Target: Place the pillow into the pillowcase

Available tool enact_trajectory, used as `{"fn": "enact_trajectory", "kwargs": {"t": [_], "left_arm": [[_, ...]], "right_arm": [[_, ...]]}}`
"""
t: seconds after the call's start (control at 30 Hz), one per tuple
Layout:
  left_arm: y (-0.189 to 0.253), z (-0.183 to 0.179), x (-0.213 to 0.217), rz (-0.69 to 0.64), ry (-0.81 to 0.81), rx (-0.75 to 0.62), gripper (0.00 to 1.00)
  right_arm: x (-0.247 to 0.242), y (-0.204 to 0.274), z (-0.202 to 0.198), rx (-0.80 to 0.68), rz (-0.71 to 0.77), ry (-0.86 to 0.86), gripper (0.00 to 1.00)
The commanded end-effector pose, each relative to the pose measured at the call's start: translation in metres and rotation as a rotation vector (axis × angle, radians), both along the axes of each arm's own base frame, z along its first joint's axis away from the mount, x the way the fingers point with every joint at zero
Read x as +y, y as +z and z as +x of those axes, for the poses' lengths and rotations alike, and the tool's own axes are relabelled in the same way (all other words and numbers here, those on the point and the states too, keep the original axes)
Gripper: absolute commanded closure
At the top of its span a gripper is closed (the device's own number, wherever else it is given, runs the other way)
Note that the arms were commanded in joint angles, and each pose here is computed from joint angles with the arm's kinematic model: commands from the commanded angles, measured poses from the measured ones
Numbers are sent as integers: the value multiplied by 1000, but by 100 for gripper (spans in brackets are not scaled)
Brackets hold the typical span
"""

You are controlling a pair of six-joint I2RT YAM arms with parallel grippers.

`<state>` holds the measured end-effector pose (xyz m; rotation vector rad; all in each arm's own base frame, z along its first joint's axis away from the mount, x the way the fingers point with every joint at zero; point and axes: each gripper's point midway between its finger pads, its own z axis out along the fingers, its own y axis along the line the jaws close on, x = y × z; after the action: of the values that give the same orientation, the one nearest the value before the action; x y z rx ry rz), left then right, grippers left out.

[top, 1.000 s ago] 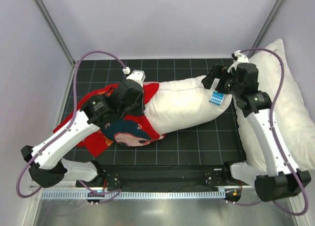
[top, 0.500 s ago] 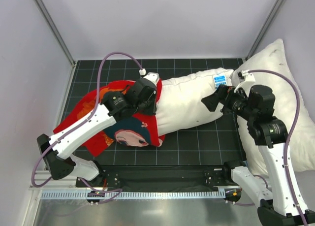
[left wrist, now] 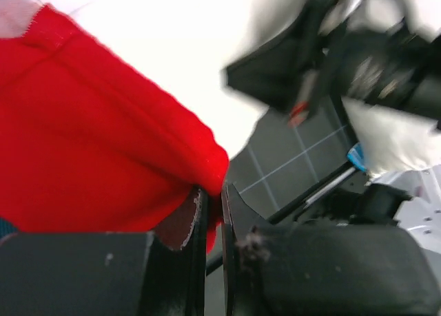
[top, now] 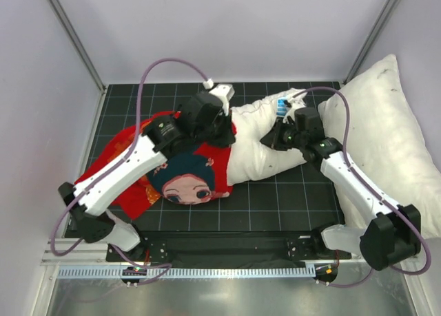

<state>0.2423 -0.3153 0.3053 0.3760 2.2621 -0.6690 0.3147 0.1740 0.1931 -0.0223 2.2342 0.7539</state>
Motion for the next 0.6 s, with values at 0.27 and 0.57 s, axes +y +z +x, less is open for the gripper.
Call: {"fn": "enact_trajectory", "kwargs": {"t": [0.27,0.57], "left_arm": [[145,49,-93,-423,-232,8,100],[82,87,-45,-327,-101,85,100]], "right_arm": [[88,136,-87,-274,215,211,96],[66,91,-85,-118,37,77,96]]}}
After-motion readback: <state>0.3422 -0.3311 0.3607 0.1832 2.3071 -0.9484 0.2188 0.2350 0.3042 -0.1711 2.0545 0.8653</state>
